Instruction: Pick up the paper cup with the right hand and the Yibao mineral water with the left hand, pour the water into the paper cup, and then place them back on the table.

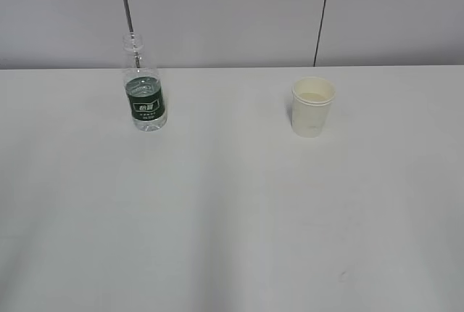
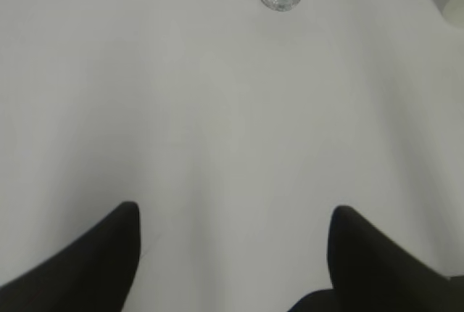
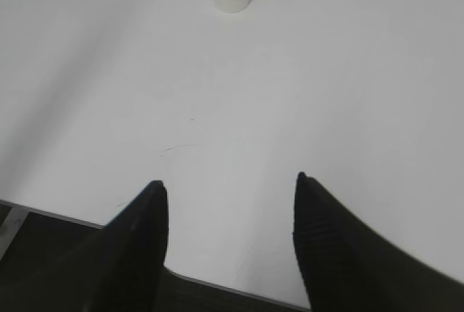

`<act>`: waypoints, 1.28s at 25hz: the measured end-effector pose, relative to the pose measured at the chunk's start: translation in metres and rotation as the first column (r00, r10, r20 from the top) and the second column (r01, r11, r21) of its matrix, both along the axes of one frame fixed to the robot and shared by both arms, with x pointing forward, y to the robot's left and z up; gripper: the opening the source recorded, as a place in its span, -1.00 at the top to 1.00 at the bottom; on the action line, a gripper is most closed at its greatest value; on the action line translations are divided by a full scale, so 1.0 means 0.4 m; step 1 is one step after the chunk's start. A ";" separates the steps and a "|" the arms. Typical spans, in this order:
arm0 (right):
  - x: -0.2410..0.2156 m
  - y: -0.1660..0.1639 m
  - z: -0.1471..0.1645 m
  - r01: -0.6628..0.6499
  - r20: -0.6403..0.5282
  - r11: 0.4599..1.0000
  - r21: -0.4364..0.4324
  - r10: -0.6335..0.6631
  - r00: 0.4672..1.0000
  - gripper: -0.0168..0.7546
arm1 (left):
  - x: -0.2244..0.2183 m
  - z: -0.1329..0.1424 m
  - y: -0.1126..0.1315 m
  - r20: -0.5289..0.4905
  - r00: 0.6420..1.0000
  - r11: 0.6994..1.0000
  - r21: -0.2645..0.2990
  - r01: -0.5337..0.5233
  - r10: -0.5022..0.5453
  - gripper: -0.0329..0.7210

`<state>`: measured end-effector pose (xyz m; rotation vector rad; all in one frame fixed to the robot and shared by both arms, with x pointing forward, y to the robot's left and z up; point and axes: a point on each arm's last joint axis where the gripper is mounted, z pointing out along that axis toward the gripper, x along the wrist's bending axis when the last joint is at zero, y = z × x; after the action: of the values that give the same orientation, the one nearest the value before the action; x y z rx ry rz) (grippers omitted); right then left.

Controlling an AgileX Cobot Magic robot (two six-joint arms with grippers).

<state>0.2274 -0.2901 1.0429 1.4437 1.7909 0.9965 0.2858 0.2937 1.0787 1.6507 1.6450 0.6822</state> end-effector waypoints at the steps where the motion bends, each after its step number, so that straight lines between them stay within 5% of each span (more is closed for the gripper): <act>1: 0.000 0.000 0.000 0.000 0.000 1.000 0.000 0.000 1.000 -0.19 | -0.010 -0.001 0.001 0.002 1.000 1.000 0.007 0.007 -0.007 -0.39; 17: 0.000 0.000 0.000 0.000 0.000 1.000 0.000 0.000 1.000 -0.19 | -0.179 -0.041 0.005 0.107 0.988 0.993 0.052 0.105 -0.111 -0.33; 32: 0.001 0.000 -0.002 0.001 -0.002 1.000 -0.001 -0.001 1.000 -0.17 | -0.151 -0.067 -0.005 0.180 0.974 0.991 0.038 0.131 -0.136 -0.30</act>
<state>0.2277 -0.2902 1.0422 1.4452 1.7921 0.9935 0.2253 0.2915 1.0519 1.6486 1.3882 0.7657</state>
